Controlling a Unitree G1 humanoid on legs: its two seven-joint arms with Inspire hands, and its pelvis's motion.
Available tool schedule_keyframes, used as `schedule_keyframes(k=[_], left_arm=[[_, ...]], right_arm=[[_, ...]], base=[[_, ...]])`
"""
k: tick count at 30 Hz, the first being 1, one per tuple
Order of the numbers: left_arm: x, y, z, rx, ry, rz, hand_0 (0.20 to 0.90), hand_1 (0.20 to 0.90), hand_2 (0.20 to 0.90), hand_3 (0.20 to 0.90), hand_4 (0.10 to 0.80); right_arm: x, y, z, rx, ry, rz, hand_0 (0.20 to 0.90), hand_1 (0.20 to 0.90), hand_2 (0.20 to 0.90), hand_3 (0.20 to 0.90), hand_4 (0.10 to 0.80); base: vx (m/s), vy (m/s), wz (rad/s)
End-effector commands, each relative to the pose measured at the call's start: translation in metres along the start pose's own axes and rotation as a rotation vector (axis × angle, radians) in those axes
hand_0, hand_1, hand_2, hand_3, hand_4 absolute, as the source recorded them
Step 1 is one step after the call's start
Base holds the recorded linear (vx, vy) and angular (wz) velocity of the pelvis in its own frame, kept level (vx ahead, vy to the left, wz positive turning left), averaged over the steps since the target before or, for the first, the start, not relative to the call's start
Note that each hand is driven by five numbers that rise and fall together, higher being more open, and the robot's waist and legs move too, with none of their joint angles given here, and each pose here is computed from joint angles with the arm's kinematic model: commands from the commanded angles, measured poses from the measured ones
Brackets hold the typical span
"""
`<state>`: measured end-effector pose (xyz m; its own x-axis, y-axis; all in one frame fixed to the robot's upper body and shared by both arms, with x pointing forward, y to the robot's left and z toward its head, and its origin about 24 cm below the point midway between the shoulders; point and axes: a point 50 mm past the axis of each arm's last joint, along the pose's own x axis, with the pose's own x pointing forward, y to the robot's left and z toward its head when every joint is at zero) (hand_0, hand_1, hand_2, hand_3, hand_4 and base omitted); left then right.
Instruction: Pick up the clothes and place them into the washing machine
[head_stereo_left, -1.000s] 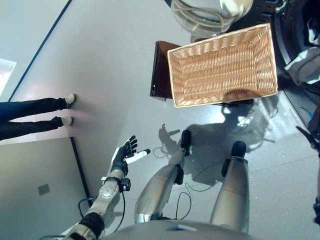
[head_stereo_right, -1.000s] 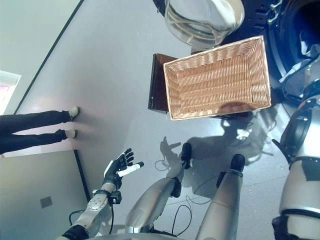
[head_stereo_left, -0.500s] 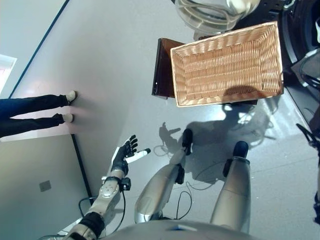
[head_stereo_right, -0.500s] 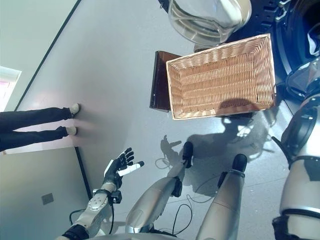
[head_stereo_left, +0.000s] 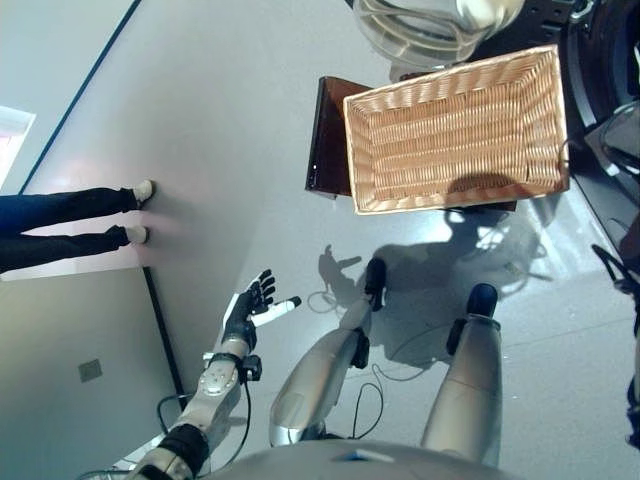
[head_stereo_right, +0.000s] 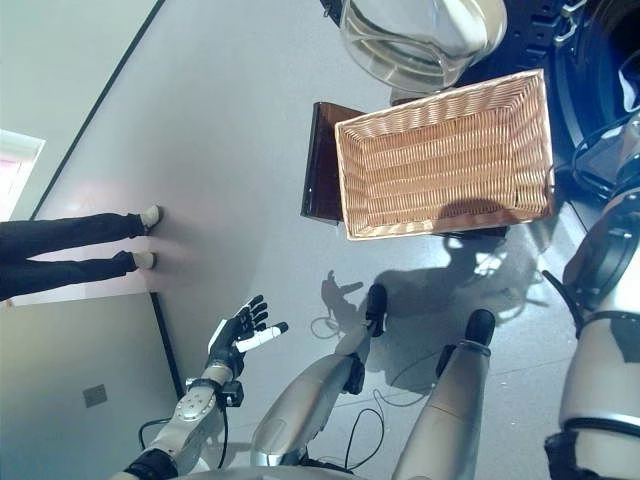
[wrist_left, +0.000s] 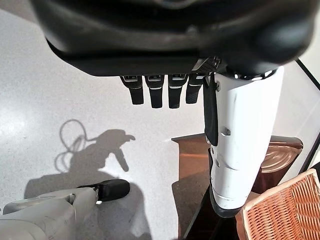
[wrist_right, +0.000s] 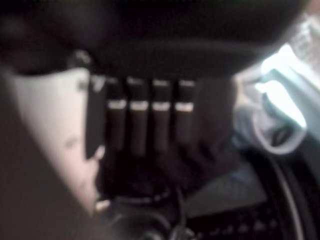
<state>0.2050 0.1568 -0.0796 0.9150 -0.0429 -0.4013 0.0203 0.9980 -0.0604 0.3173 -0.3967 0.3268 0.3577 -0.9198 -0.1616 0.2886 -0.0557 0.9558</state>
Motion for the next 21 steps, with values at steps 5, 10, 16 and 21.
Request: schedule_keyframes(k=[5,10,16,21], left_arm=[[-0.006,0.013,-0.001,-0.016,-0.022,0.075,0.9,0.9,0.9,0.9,0.8],[-0.005,0.014,0.0,-0.012,-0.023,0.076,0.9,0.9,0.9,0.9,0.8],[-0.005,0.019,0.005,0.004,-0.046,0.07,0.9,0.9,0.9,0.9,0.8],[-0.007,0.025,0.011,0.019,-0.074,0.066,0.9,0.9,0.9,0.9,0.8]], right_arm=[[-0.021,0.072,0.119,0.015,-0.446,0.325,0.9,0.9,0.9,0.9,0.8],[-0.016,0.069,0.111,-0.098,-0.438,0.314,0.9,0.9,0.9,0.9,0.8],[-0.006,0.063,0.097,-0.43,-0.446,0.279,0.9,0.9,0.9,0.9,0.8],[-0.003,0.06,0.087,-0.829,-0.536,0.262,0.9,0.9,0.9,0.9,0.8]], base=[[0.028,0.014,-0.02],[-0.004,0.003,-0.01],[-0.001,0.002,-0.01],[-0.013,0.002,-0.01]])
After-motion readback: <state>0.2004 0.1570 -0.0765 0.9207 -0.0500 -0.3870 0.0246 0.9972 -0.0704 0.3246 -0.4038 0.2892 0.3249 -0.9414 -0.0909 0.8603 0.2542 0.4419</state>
